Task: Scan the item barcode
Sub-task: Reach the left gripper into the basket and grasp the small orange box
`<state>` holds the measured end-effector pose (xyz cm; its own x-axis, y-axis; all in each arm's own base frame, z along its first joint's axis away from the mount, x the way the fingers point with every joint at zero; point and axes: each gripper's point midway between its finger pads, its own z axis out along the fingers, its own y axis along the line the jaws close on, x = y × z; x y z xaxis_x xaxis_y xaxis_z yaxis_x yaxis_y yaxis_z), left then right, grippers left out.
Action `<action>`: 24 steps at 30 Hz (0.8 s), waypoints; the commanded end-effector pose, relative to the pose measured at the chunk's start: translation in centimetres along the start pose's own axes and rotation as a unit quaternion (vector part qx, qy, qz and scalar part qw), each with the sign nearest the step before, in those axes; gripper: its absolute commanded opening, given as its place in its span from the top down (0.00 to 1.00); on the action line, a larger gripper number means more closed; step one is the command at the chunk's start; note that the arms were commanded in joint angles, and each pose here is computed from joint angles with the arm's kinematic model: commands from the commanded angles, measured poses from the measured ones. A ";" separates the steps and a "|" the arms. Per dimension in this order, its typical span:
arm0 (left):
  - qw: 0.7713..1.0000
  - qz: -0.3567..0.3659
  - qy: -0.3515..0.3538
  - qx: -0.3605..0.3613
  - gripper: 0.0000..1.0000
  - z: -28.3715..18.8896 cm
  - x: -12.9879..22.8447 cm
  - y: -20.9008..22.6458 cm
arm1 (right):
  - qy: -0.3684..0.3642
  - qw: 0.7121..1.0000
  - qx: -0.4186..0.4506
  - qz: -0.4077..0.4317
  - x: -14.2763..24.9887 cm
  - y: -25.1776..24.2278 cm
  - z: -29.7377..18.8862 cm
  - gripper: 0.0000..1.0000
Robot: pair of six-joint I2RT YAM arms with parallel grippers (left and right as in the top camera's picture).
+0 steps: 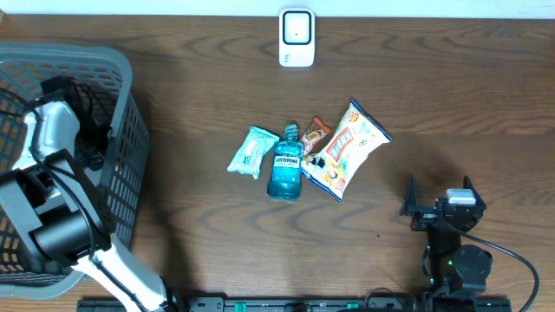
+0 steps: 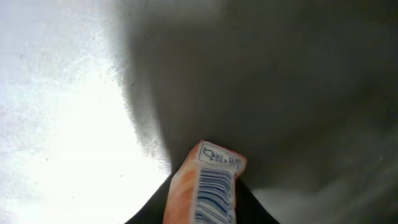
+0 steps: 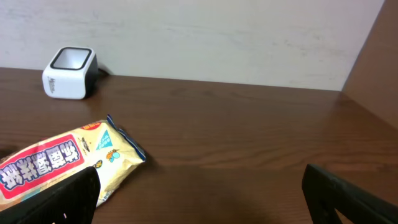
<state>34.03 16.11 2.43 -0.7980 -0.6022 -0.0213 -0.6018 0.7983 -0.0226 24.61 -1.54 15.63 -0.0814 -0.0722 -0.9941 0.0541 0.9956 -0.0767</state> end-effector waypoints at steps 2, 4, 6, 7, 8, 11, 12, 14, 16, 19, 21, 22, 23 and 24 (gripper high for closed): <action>1.000 -0.004 -0.016 0.000 0.87 -1.5 0.3 0.2 | 0.002 1.000 -0.003 -0.005 0.1 0.2 0.0 0.01; 0.999 -0.005 -0.050 0.007 0.90 -4.0 -0.3 0.1 | 0.002 1.000 -0.003 -0.005 0.1 0.2 0.0 0.01; 0.995 -0.007 -0.094 0.016 0.91 -7.1 -0.9 -0.1 | 0.002 1.000 -0.003 -0.005 0.1 0.2 0.0 0.01; 0.993 -0.007 -0.117 0.021 0.91 -8.8 -1.2 -0.2 | 0.003 1.000 -0.003 -0.005 0.1 0.2 0.0 0.01; 0.989 -0.006 -0.145 0.027 0.91 -10.8 -1.4 -0.3 | 0.003 1.000 -0.003 -0.005 0.1 0.2 0.0 0.01; 0.973 -0.015 -0.226 0.046 0.91 -16.5 -1.4 -0.3 | 0.003 1.000 -0.003 -0.005 0.1 0.2 0.0 0.01; 0.965 -0.025 -0.254 0.054 0.91 -18.5 -1.1 -0.3 | 0.003 1.000 -0.003 -0.005 0.1 0.2 0.0 0.01; 0.951 -0.040 -0.299 0.070 0.91 -22.0 -0.3 -0.2 | 0.003 1.000 -0.003 -0.005 0.1 0.2 0.0 0.01; 0.933 -0.062 -0.342 0.091 0.91 -25.4 1.0 -0.1 | 0.003 1.000 -0.003 -0.005 0.1 0.2 0.0 0.01; 0.911 -0.056 -0.378 0.152 0.92 -29.3 3.5 -1.5 | 0.003 1.000 -0.003 -0.005 0.1 0.2 0.0 0.01; 0.897 -0.015 -0.384 0.218 0.92 -31.5 5.8 -4.1 | 0.003 1.000 -0.003 -0.005 0.2 0.2 0.0 0.01; 0.890 0.007 -0.383 0.247 0.92 -32.3 6.9 -5.4 | 0.003 1.000 -0.003 -0.005 0.1 0.2 0.0 0.01; 0.883 0.033 -0.378 0.277 0.92 -33.0 8.3 -6.8 | 0.003 1.000 -0.003 -0.005 0.2 0.2 0.0 0.01; 0.878 0.056 -0.371 0.297 0.92 -33.4 9.6 -8.1 | 0.003 1.000 -0.003 -0.005 0.1 0.2 0.0 0.01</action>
<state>30.27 9.87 33.82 -0.4204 -0.5499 -0.7217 -0.4365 0.8199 -0.3704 24.61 -1.54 15.63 -0.0814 -0.0722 -0.9941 0.0541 0.9956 -0.0767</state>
